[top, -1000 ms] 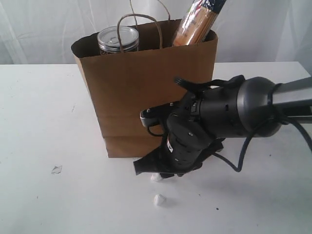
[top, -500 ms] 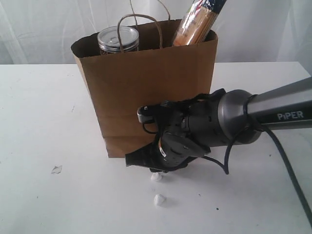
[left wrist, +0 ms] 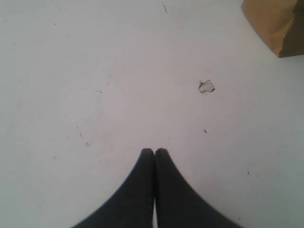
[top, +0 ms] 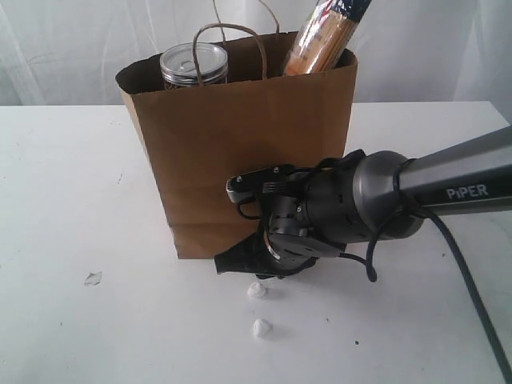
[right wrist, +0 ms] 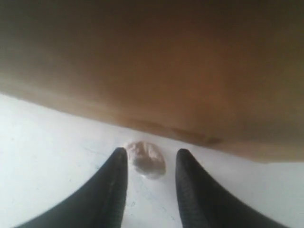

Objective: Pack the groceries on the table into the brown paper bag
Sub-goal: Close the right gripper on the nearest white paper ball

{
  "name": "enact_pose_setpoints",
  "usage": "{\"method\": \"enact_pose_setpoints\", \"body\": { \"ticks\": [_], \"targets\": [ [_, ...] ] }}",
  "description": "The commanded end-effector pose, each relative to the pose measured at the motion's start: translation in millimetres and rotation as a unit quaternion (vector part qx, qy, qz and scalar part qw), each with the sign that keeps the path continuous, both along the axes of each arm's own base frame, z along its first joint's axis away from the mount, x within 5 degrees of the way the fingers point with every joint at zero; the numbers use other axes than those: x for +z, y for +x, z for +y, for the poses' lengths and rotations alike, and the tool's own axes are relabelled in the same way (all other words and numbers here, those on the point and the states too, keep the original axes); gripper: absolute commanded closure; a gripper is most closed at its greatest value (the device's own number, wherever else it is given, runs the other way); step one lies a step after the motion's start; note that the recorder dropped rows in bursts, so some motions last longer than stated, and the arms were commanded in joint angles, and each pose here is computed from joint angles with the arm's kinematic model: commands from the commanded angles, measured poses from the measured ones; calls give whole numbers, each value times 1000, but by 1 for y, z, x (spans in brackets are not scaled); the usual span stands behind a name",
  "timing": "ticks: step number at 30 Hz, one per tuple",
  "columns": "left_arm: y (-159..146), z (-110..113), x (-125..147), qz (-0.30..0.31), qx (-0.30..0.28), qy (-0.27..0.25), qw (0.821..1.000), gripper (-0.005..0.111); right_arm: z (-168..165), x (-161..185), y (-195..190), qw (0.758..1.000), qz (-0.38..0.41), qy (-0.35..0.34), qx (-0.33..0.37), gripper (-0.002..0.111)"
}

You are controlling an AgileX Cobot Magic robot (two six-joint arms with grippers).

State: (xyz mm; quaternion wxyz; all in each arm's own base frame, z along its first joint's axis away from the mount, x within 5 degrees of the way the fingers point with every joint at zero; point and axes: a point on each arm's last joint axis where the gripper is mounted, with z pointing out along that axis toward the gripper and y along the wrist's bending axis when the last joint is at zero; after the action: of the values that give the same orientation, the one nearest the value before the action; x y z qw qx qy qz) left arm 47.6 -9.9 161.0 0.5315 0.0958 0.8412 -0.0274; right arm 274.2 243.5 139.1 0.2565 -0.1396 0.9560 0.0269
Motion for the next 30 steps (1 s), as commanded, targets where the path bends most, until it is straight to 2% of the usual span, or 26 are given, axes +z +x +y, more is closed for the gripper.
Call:
{"method": "enact_pose_setpoints", "body": {
  "ticks": [1,7,13,30],
  "targets": [
    [0,0,-3,6,1,-3,1000,107,-1,-2,3,1000,-7,8,-14,82],
    [0,0,-3,6,1,-3,1000,107,3,-1,3,1000,-11,27,-3,98],
    [0,0,-3,6,1,-3,1000,107,4,-1,3,999,-11,31,-3,108],
    [0,0,-3,6,1,-3,1000,107,16,26,-14,998,-26,57,22,108]
  ]
}}
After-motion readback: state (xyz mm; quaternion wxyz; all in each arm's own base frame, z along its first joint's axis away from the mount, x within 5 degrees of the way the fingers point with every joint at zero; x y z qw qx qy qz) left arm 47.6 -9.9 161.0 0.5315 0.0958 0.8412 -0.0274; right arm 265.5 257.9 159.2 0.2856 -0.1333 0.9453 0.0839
